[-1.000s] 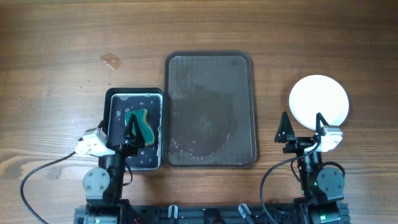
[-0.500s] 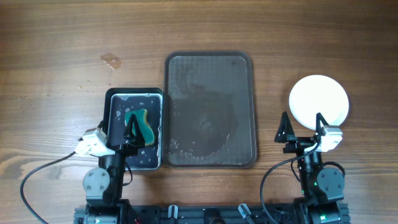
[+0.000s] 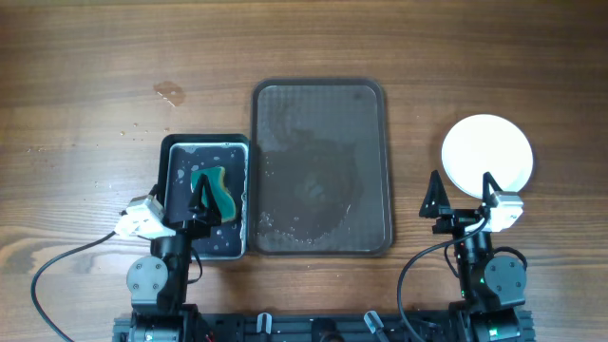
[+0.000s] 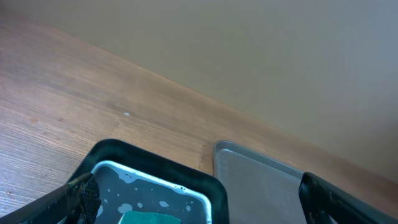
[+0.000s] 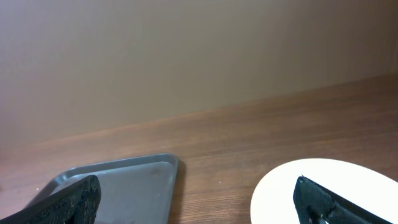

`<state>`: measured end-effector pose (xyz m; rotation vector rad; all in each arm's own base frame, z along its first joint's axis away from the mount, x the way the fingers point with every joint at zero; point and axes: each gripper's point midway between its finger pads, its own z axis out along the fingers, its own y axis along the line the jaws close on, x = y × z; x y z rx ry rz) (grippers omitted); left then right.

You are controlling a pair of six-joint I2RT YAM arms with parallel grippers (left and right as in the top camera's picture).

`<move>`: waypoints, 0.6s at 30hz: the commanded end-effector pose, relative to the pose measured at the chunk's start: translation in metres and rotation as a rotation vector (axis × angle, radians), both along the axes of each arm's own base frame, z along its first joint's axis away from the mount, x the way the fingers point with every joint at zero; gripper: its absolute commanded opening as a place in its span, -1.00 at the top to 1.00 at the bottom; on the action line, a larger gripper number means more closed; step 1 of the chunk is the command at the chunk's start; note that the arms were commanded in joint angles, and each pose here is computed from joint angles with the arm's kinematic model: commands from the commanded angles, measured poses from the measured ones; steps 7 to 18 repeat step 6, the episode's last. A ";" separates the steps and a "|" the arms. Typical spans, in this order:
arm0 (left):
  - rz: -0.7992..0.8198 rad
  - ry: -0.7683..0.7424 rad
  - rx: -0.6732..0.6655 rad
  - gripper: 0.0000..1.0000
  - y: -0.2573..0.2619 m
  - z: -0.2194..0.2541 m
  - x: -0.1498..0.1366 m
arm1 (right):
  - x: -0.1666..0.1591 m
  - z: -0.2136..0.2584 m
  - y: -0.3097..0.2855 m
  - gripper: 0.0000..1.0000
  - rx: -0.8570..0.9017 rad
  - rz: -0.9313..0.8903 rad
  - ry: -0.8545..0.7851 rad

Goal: Clean dirty plates on tray and stack at the side

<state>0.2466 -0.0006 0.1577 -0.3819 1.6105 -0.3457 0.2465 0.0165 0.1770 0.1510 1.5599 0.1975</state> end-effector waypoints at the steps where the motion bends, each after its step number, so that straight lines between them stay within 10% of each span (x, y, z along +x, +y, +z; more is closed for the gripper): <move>1: -0.014 -0.003 0.019 -1.00 -0.003 0.000 0.000 | -0.001 0.003 -0.002 -0.99 -0.007 -0.012 -0.015; 18: -0.014 -0.003 0.019 -1.00 -0.003 0.000 0.000 | -0.001 0.003 -0.002 -0.99 -0.006 -0.012 -0.015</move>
